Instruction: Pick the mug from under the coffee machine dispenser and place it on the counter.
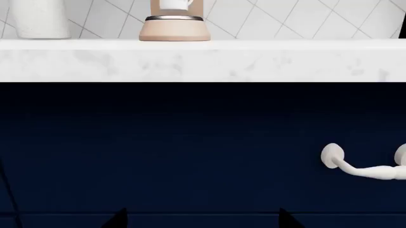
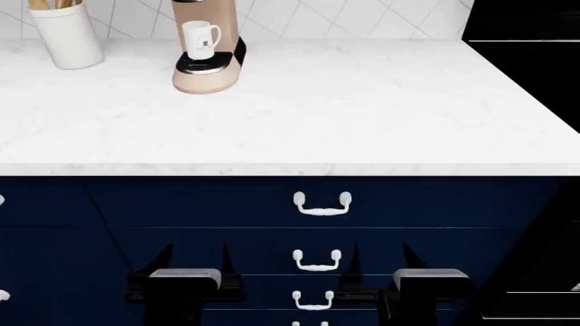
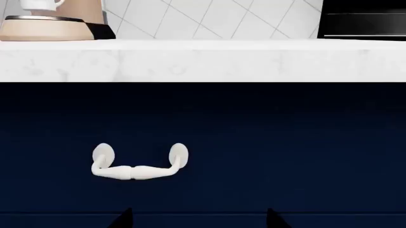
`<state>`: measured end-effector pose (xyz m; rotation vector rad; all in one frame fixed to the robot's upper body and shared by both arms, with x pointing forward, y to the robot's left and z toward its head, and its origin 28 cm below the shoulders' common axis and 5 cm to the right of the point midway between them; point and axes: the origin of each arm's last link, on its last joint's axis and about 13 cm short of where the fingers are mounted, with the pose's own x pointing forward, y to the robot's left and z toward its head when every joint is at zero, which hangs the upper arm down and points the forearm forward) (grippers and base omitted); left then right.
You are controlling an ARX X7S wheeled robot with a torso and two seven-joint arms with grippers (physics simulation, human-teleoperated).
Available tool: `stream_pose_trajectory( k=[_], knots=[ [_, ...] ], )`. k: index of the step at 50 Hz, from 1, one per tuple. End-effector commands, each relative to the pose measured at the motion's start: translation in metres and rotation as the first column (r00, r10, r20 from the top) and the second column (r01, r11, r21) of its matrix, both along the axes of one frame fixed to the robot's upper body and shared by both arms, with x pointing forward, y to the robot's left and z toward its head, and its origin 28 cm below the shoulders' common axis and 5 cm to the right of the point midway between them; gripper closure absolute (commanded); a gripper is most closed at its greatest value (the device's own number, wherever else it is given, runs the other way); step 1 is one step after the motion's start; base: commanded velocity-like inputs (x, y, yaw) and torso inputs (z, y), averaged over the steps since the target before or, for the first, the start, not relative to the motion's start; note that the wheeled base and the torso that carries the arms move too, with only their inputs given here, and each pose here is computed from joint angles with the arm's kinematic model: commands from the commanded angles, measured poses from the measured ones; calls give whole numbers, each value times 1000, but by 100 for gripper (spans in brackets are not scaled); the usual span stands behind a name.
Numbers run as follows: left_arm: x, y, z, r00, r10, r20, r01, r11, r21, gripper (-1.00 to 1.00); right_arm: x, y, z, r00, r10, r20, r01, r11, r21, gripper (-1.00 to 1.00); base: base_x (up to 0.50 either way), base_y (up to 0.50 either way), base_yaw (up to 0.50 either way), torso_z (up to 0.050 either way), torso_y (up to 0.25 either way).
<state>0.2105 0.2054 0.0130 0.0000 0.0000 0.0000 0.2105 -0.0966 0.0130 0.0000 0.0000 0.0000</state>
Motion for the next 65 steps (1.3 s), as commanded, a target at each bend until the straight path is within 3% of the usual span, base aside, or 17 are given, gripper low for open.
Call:
stream_pose_trajectory(
  k=[1,15,18,21,26,33,41,44,49,65],
  knots=[
    [0,0,0,1000,0,0,0,1000,0,-100,0,0,0,1000,0,0,0,1000,14,-100,0,0,0,0,0],
    [0,1,4,1000,9,11,-9,1000,-16,-100,1,0,1,1000,1,-4,-1,999,35,-100,0,0,0,0,0],
    [-3,5,25,997,47,68,-41,996,-81,-100,1,0,1,1000,0,-4,0,999,35,-100,0,0,0,0,0],
    [-8,14,65,979,105,177,-73,981,-178,-100,1,0,1,1000,1,-4,-1,999,36,-100,0,0,0,0,0],
    [-29,34,131,912,207,354,-70,929,-362,-100,1,0,1,1000,1,-5,-1,999,35,-100,0,0,0,0,0],
    [-74,59,197,756,345,556,-31,868,-496,-100,1,0,1,1000,1,-6,-1,999,35,-100,0,0,0,0,0],
    [-124,89,226,548,545,635,10,755,-656,-100,1,0,2,1000,2,-5,-2,999,35,-100,0,0,0,0,0],
    [-139,96,228,498,592,634,11,726,-687,-100,1,0,2,1000,2,-5,-2,999,35,-100,0,0,0,0,0],
    [-148,101,226,466,628,623,15,698,-716,-100,1,0,1,1000,4,-4,-4,999,36,-100,0,0,0,0,0],
    [-150,104,223,450,643,619,26,684,-729,-100,2,1,0,1000,4,-5,-4,1000,-6,-100,0,210,0,0,0]
  ],
)
